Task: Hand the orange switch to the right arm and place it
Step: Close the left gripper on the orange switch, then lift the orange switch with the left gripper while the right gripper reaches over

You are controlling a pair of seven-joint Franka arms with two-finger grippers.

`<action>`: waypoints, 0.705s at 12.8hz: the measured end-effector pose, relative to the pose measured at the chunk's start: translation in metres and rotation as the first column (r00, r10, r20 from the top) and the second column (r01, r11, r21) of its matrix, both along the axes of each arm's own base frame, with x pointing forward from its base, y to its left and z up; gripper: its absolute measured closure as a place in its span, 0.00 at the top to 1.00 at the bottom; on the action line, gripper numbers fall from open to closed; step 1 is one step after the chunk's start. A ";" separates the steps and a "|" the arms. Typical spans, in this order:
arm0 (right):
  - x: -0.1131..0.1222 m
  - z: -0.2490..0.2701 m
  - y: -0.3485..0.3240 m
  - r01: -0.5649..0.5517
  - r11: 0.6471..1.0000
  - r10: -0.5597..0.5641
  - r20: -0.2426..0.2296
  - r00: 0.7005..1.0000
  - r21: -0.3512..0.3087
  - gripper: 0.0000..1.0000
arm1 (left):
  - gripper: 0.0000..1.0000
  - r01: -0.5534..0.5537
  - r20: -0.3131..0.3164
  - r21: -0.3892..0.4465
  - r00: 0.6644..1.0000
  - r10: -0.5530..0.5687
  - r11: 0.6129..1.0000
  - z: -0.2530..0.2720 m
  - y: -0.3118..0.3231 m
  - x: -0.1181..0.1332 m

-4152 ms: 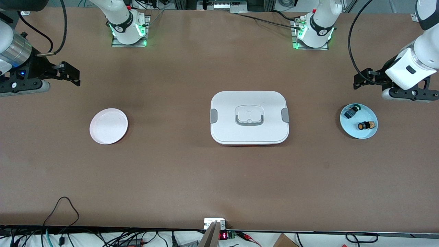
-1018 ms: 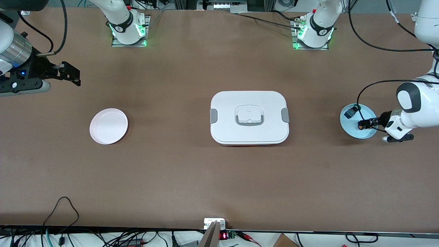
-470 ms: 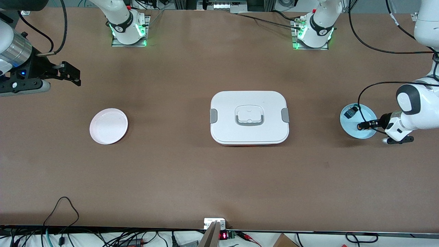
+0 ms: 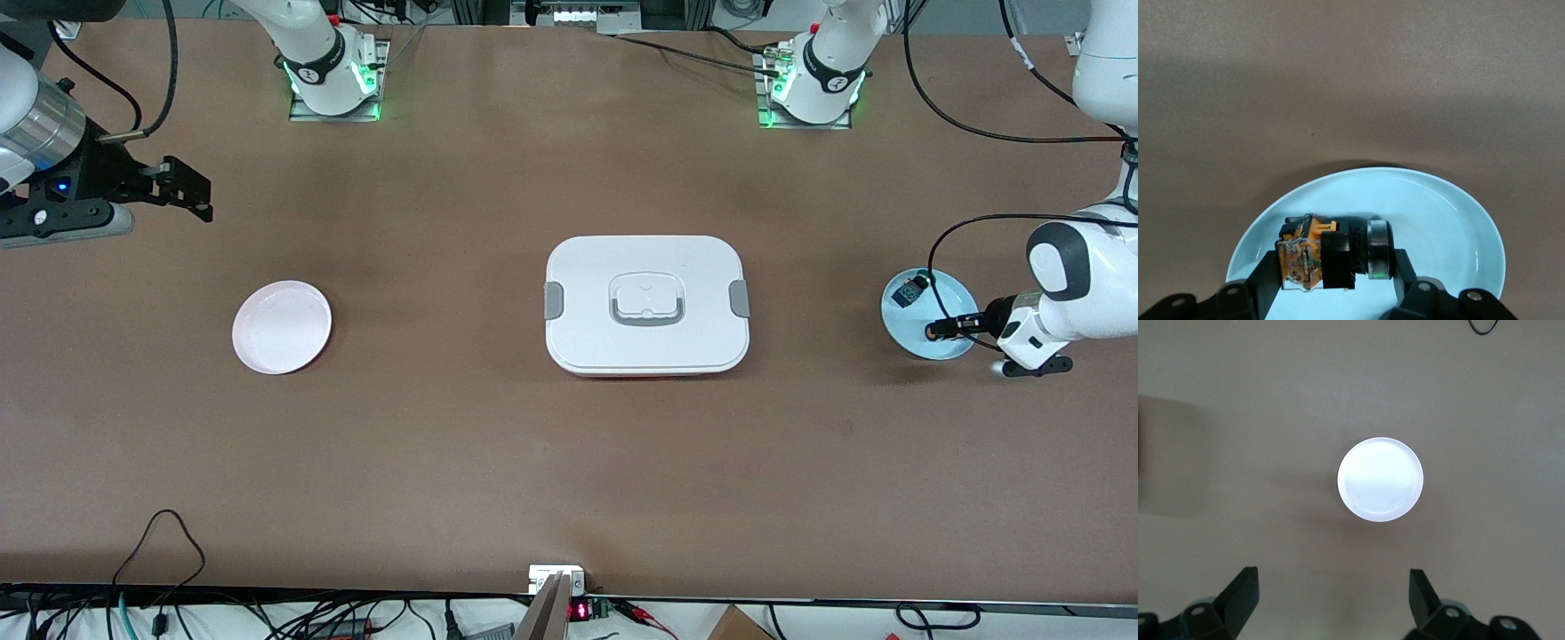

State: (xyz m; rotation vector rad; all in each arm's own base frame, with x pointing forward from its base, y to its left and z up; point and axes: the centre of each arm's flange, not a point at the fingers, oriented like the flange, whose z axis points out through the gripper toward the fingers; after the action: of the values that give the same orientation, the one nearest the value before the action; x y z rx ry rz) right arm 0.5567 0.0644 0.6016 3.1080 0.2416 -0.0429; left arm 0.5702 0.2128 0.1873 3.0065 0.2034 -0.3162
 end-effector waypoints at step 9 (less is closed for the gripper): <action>0.000 0.001 0.002 -0.003 1.000 0.003 0.001 1.000 0.000 1.00 | 0.72 0.033 -0.192 -0.162 0.979 -0.065 0.986 0.053 -0.037 0.022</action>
State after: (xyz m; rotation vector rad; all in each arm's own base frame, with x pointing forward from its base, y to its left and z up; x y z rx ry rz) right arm 0.5566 0.0659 0.6022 3.1080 0.2459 -0.0410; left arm 0.5927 0.1762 0.2400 2.8254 0.1144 -0.6059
